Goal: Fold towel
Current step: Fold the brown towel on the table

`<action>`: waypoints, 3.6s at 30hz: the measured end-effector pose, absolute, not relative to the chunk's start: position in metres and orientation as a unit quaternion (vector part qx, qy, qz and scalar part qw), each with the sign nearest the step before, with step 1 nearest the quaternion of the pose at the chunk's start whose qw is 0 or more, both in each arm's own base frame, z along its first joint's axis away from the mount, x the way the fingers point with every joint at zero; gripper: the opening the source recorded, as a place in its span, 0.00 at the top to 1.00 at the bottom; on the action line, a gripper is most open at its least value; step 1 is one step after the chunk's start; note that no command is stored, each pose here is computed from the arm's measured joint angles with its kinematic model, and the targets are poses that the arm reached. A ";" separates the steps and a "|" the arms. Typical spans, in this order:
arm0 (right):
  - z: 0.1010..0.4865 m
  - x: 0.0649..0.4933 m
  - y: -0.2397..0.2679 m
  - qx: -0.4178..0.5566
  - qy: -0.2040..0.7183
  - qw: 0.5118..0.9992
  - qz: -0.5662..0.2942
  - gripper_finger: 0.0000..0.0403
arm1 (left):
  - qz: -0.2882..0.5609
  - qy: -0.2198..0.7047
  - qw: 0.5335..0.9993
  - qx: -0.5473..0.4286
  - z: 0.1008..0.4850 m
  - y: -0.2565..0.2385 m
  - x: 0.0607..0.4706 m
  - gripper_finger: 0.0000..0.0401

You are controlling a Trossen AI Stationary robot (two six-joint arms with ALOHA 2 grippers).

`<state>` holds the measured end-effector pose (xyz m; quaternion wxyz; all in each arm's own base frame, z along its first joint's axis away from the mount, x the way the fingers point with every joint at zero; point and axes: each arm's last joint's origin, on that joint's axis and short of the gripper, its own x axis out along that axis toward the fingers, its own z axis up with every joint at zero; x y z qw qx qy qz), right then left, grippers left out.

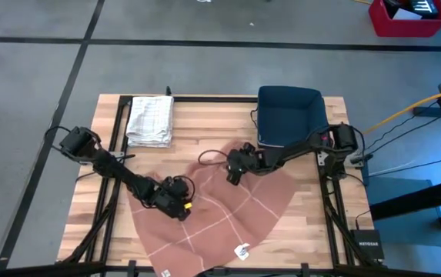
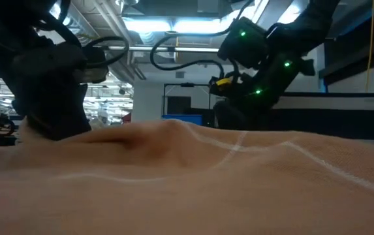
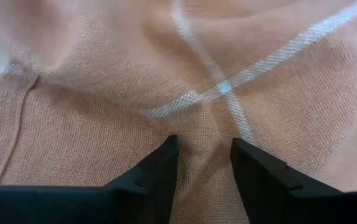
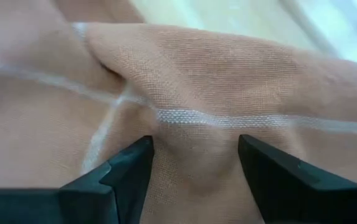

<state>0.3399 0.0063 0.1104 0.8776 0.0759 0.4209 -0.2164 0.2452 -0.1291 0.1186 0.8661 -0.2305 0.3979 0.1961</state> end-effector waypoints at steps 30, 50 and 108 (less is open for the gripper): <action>0.136 0.275 0.150 0.100 0.407 0.904 -0.080 0.40 | 0.170 0.309 0.932 -0.082 0.159 -0.073 0.288 0.64; 0.125 0.291 0.157 0.142 0.386 0.906 -0.102 0.40 | 0.257 0.429 0.850 -0.164 0.127 -0.049 0.279 0.64; 0.148 0.277 0.094 0.101 0.465 0.874 -0.100 0.40 | 0.171 0.466 0.851 -0.172 0.143 -0.121 0.189 0.64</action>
